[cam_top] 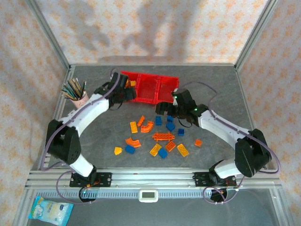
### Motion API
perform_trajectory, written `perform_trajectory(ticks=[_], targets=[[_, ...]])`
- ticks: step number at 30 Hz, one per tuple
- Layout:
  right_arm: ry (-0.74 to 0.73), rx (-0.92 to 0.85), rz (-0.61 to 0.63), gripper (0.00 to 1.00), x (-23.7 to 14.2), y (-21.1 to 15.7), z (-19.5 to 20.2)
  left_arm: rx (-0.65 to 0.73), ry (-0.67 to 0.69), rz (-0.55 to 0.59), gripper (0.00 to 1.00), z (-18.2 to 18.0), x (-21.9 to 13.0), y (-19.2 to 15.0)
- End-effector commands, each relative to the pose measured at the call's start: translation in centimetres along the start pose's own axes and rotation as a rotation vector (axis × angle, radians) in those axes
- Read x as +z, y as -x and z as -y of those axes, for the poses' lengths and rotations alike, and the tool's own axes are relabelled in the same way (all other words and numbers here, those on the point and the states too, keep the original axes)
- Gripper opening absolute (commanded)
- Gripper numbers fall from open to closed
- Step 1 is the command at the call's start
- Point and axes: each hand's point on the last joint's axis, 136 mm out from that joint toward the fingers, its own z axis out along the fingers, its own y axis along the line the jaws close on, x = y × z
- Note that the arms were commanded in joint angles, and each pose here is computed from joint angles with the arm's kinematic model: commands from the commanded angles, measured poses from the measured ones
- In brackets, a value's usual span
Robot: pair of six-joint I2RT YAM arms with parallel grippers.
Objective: Sort the legos into containers by color
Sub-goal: Pick up the lego from the center of the table.
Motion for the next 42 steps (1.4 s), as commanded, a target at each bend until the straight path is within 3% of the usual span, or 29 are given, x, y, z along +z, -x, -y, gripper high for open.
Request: perform_trajectory(ticks=[1,7,14,39,42], targets=[[0.011,-0.020,-0.028,1.00,-0.4,-2.0,-0.3,0.013,0.084,-0.075,0.68,-1.9,0.3,-4.9],[0.019,0.002,-0.052,1.00,0.0,-4.4,-0.1,-0.009,0.121,-0.157,0.69,-2.9,1.0,-10.9],[0.015,0.015,-0.052,1.00,0.0,-5.0,0.4,-0.022,0.118,-0.221,0.69,-2.9,2.5,-13.8],[-0.014,0.021,-0.038,1.00,-0.2,-5.1,1.1,0.078,0.119,-0.334,0.67,-2.2,4.7,-17.9],[-0.018,0.020,-0.037,1.00,-0.3,-5.0,1.1,0.096,0.167,-0.320,0.67,-2.8,4.9,-17.4]])
